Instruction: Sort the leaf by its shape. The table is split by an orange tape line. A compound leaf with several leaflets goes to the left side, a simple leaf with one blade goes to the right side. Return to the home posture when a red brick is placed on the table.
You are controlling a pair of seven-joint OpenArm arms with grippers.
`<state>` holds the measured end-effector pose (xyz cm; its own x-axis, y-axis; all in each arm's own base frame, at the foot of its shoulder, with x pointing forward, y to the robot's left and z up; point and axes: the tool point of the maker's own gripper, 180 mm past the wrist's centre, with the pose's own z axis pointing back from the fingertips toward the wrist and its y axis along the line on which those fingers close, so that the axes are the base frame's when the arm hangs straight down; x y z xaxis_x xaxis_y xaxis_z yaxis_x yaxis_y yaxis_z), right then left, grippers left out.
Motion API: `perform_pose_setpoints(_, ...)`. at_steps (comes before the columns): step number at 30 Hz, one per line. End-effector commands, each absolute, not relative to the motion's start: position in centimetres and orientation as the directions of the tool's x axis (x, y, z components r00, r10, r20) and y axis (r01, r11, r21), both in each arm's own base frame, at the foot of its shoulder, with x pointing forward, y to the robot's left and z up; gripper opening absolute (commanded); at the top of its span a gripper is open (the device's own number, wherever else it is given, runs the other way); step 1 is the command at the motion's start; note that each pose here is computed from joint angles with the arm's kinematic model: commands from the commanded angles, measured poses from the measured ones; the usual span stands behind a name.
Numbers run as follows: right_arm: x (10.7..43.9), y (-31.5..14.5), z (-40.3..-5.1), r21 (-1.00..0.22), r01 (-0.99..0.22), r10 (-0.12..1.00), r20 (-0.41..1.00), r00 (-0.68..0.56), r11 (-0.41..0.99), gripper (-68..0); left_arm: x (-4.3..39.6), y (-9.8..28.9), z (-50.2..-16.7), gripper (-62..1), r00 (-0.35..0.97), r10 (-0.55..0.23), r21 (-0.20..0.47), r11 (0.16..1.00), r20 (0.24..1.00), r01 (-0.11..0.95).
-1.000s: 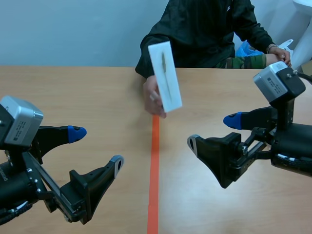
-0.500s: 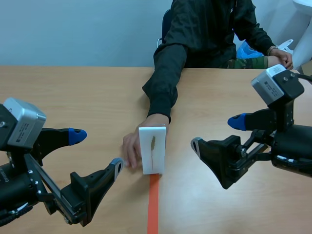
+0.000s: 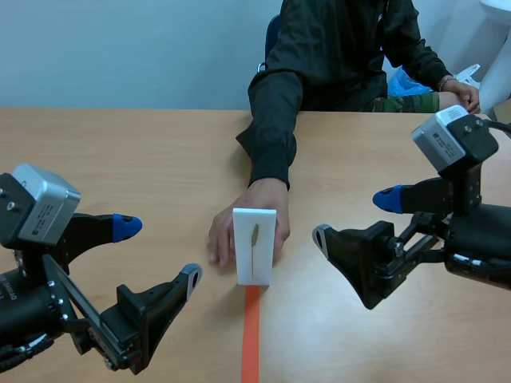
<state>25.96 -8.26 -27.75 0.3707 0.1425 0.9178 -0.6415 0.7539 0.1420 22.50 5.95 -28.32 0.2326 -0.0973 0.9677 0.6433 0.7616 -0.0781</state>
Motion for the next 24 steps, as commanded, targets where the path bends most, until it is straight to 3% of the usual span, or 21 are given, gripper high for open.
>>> perform_pose_setpoints(1, 26.5, -8.5, -26.8, 0.123, -0.643, 0.138, 0.93, 0.34, 0.756, 0.4, 22.7, 5.9, -27.8, 0.8, 0.219, -0.077, -0.084, 0.761, 0.973, 0.643)
perform_pose_setpoints(14, 26.5, -8.5, -26.8, 0.122, -0.643, 0.139, 0.93, 0.34, 0.756, 0.4, 23.9, 6.1, -31.6, 0.8, 0.268, -0.145, -0.069, 0.754, 0.953, 0.653)
perform_pose_setpoints(24, 26.6, -8.9, -27.1, 0.097, -0.635, 0.164, 0.926, 0.34, 0.767, 0.4, 26.1, 3.2, -34.4, 0.8, 0.226, -0.165, -0.049, 0.695, 0.96, 0.717)
